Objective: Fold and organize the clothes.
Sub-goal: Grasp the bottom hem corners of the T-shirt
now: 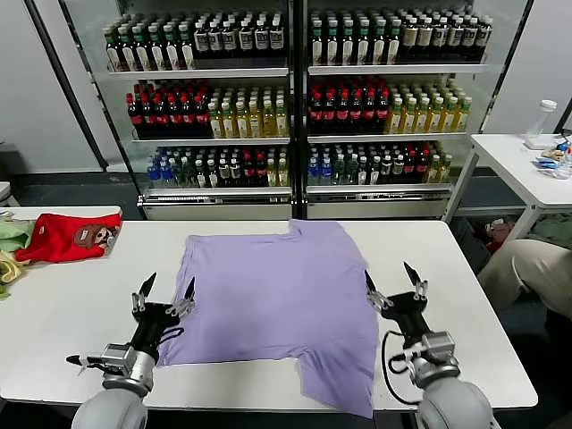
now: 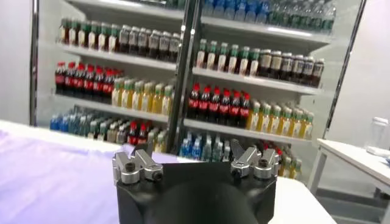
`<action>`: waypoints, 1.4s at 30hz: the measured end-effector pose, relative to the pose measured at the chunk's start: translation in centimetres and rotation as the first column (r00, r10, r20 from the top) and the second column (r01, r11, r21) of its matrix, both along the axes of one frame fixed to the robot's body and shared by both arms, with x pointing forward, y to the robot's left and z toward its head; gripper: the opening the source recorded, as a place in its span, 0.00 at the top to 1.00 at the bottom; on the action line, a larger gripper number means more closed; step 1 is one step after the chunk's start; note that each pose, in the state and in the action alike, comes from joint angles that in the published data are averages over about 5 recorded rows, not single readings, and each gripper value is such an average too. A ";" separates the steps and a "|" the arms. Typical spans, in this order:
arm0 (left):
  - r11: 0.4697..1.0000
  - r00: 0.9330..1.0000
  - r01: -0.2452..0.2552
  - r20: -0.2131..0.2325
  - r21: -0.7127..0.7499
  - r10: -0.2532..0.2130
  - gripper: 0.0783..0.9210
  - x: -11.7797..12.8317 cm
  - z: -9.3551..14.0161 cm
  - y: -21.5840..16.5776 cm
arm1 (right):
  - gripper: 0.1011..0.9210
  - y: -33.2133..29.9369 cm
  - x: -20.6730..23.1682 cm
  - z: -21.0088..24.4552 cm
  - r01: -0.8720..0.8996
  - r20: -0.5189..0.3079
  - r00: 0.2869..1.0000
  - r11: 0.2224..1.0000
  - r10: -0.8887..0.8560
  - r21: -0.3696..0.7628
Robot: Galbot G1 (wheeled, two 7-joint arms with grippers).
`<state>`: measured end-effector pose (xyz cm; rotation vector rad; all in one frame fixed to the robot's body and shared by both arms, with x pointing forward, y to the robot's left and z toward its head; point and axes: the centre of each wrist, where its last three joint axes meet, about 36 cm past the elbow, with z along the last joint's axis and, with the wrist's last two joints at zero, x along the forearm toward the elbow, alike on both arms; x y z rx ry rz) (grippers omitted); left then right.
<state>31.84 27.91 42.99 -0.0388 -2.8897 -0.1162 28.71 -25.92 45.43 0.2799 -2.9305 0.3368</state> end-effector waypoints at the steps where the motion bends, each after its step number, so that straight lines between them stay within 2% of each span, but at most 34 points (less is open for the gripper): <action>1: 1.000 1.000 -0.004 -0.010 -0.001 0.004 0.12 -0.2 0.1 0.0 | 0.12 0.0 -0.3 -0.1 -0.003 -0.010 1.000 1.000 0.003 -0.001; 3: 1.000 0.999 -0.016 -0.040 -0.001 0.016 0.12 -0.8 0.2 0.0 | 0.12 0.0 -1.2 -0.3 -0.011 -0.037 0.999 1.000 0.011 -0.002; 6: 0.999 0.994 -0.044 -0.098 0.000 0.044 0.12 -1.9 0.4 0.2 | 0.12 0.1 -2.6 -0.6 -0.022 -0.086 0.996 1.000 0.023 0.001; 13: 0.996 0.971 -0.090 -0.223 -0.003 0.087 0.12 -3.9 -0.1 0.8 | 0.12 0.9 -4.7 -1.9 -0.034 -0.178 0.983 0.999 0.039 0.029; 21: 0.993 0.947 -0.118 -0.299 0.005 0.114 0.12 -4.3 -0.9 1.9 | 0.12 2.3 -6.3 -3.3 -0.037 -0.259 0.964 0.997 0.054 0.069; 25: 0.991 0.938 -0.131 -0.323 0.007 0.126 0.12 -4.3 -1.3 2.3 | 0.12 2.9 -6.9 -3.6 -0.036 -0.289 0.956 0.996 0.059 0.085; 29: 0.990 0.932 -0.138 -0.337 0.005 0.132 0.12 -4.3 -1.6 2.6 | 0.12 3.4 -7.4 -3.7 -0.029 -0.312 0.948 0.995 0.058 0.097; 35: 0.989 0.928 -0.147 -0.346 0.003 0.139 0.12 -4.3 -1.7 2.8 | 0.13 3.8 -7.9 -3.7 -0.010 -0.343 0.938 0.995 0.045 0.104; 38: 0.989 0.928 -0.145 -0.348 0.004 0.137 0.13 -4.2 -1.9 2.9 | 0.20 3.9 -8.0 -3.9 0.002 -0.357 0.933 0.995 0.036 0.104; 42: 0.991 0.927 -0.137 -0.352 0.001 0.128 0.24 -4.4 -2.2 2.7 | 0.33 4.1 -8.2 -4.0 0.011 -0.372 0.928 0.994 0.031 0.111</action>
